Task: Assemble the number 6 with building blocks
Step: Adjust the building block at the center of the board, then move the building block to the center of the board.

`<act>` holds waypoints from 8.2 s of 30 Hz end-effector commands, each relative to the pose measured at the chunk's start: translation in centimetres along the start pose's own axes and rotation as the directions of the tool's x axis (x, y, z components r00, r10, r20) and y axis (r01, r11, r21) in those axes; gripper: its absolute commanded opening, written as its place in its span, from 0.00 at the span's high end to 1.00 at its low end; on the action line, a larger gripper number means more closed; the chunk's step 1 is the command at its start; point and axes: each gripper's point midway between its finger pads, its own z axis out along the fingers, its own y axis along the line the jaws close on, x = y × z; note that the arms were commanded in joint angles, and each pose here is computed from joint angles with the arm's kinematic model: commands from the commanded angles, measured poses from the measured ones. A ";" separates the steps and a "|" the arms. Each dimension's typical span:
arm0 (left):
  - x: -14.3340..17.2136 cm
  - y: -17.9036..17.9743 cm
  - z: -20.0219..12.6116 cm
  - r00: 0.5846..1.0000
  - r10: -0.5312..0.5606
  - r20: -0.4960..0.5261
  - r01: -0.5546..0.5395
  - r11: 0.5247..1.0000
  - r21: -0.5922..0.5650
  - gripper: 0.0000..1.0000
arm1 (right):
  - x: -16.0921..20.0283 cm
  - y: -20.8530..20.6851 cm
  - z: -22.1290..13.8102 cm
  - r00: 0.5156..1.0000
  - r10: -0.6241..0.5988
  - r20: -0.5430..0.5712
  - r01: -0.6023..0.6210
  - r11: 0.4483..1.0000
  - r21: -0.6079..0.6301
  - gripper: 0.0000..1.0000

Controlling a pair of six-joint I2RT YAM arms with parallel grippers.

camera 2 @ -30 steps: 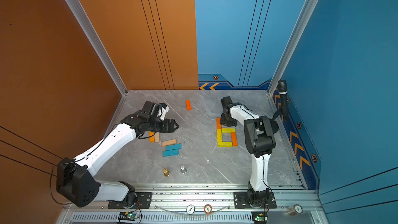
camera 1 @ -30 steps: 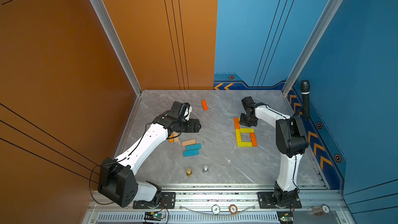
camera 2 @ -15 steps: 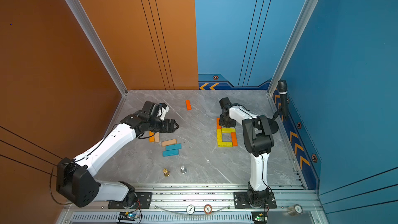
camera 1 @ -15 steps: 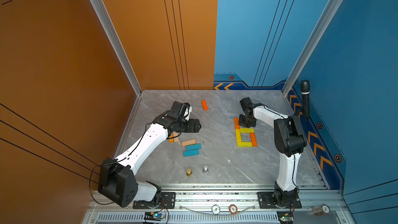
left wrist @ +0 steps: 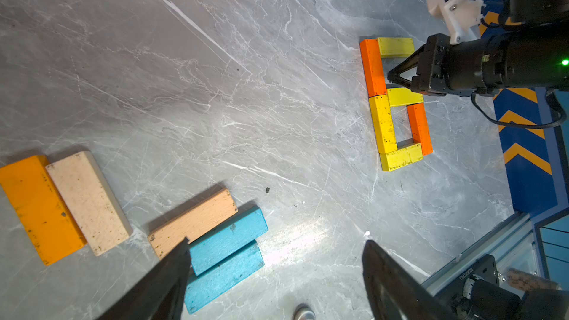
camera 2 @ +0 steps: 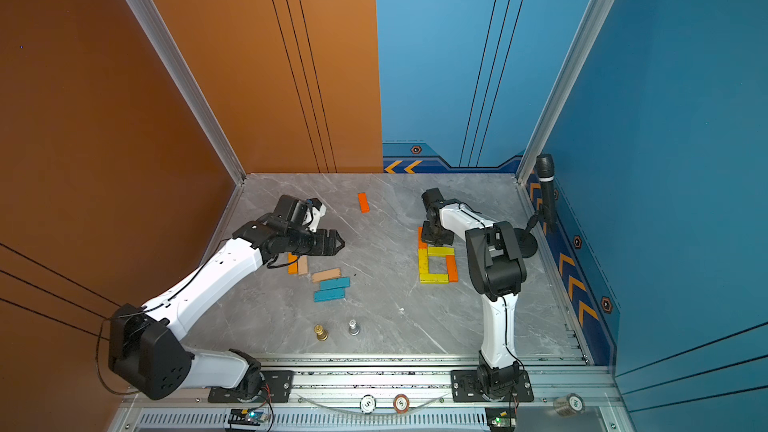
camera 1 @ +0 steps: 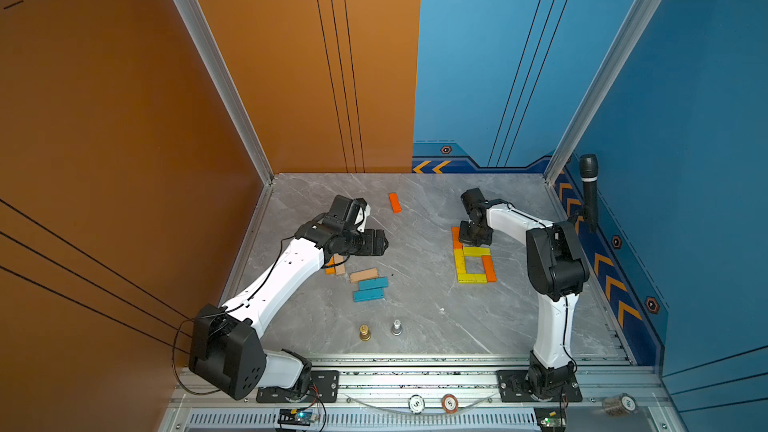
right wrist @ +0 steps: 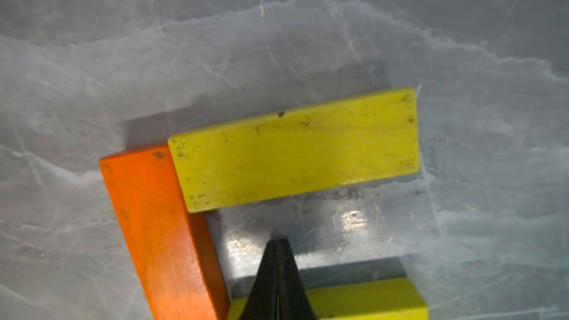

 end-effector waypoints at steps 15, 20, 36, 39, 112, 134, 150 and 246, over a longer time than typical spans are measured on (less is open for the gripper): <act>0.1 0.2 0.1 1.000 -0.013 -0.005 0.013 1.000 0.007 0.12 | 0.9 0.2 0.2 0.999 -0.034 -0.034 0.035 0.999 0.027 0.93; 0.0 0.2 0.1 1.000 -0.018 -0.004 0.018 1.000 0.012 0.12 | 1.2 0.5 0.3 0.999 -0.040 -0.037 0.041 0.999 0.031 0.93; 0.1 0.5 0.4 1.000 -0.019 -0.008 0.019 1.000 0.000 0.13 | 2.0 0.8 0.9 0.997 -0.057 -0.053 0.059 0.998 0.035 0.91; 0.1 0.4 0.3 1.000 -0.018 -0.007 0.018 1.000 0.002 0.13 | 2.1 0.8 1.0 0.997 -0.058 -0.056 0.060 0.997 0.038 0.91; -3.2 1.5 6.4 0.998 0.026 -0.064 -0.051 0.903 -0.426 0.11 | 1.7 -3.1 -15.5 0.907 0.031 0.421 0.011 0.995 -0.098 0.64; -15.1 5.0 23.3 0.995 -0.053 0.079 0.085 0.862 -0.500 0.20 | 6.7 1.4 -13.0 0.889 -0.004 0.459 0.123 0.965 -0.230 0.62; -13.4 7.2 27.6 0.995 -0.091 0.027 0.093 0.877 -0.472 0.55 | 6.5 1.3 -11.8 0.901 -0.003 0.434 0.112 0.967 -0.227 0.63; 10.5 7.8 0.0 0.971 -0.232 -0.057 0.185 0.882 -0.434 0.01 | 8.6 3.4 -11.8 0.826 -0.158 0.542 0.332 0.912 -0.239 0.11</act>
